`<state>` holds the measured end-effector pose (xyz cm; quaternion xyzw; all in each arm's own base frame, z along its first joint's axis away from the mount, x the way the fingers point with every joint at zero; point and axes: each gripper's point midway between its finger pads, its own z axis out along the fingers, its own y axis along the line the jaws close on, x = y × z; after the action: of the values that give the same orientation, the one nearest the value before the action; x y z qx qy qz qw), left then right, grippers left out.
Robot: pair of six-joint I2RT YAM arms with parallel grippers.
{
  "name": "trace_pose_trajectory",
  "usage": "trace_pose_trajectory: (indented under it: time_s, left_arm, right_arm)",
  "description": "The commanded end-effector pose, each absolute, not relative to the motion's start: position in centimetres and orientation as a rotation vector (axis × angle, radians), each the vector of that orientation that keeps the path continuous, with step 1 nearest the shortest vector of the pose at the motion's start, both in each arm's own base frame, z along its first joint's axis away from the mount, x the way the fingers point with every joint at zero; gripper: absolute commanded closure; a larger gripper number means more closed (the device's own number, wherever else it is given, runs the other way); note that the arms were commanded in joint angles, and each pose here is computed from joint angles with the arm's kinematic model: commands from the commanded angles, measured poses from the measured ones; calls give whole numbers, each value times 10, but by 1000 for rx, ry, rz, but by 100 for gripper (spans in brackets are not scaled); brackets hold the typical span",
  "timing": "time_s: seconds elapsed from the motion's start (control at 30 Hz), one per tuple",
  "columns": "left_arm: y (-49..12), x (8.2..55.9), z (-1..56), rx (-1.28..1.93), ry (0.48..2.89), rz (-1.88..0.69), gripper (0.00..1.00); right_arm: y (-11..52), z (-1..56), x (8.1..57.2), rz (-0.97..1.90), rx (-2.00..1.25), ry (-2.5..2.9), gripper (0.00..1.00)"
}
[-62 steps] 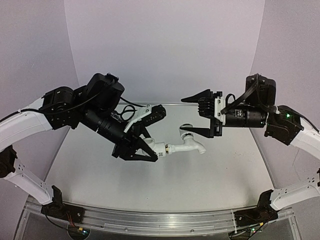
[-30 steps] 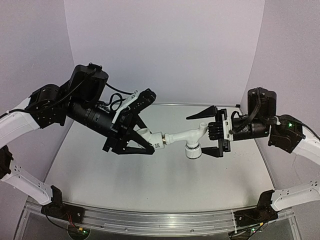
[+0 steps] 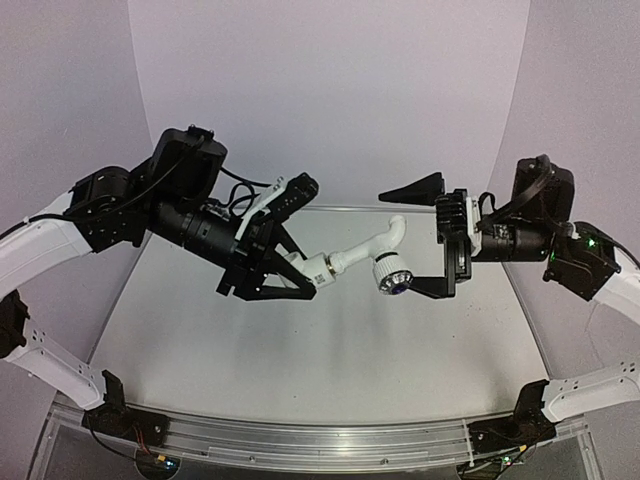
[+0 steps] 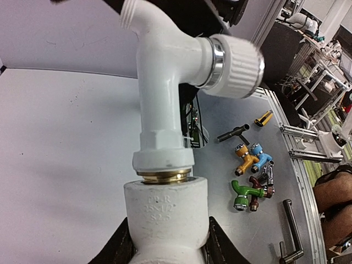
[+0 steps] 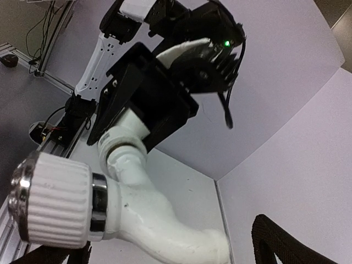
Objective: Install the water faucets
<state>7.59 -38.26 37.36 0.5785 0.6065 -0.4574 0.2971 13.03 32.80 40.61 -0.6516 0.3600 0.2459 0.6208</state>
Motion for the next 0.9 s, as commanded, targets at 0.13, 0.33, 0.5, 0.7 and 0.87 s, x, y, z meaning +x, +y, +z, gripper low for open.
trace_pose_trajectory:
  time_s: [0.13,0.33,0.5,0.7,0.87]
  left_arm:
    - [-387,78,386,1528,1622,-1269,100]
    - [-387,80,382,1541,1631,-1257,100]
    - [-390,81,376,1556,1653,-1254,100]
    - [-393,81,372,1577,1667,-1254,100]
    - [-390,81,369,1588,1680,-1234,100]
  right_arm:
    - [319,449,110,555,-1437,645,2]
    - [323,453,118,584,-1408,711,2]
    - [329,455,129,612,-1371,796,2]
    - [334,461,139,645,-1327,865,2]
    - [336,467,160,632,-1236,981,4]
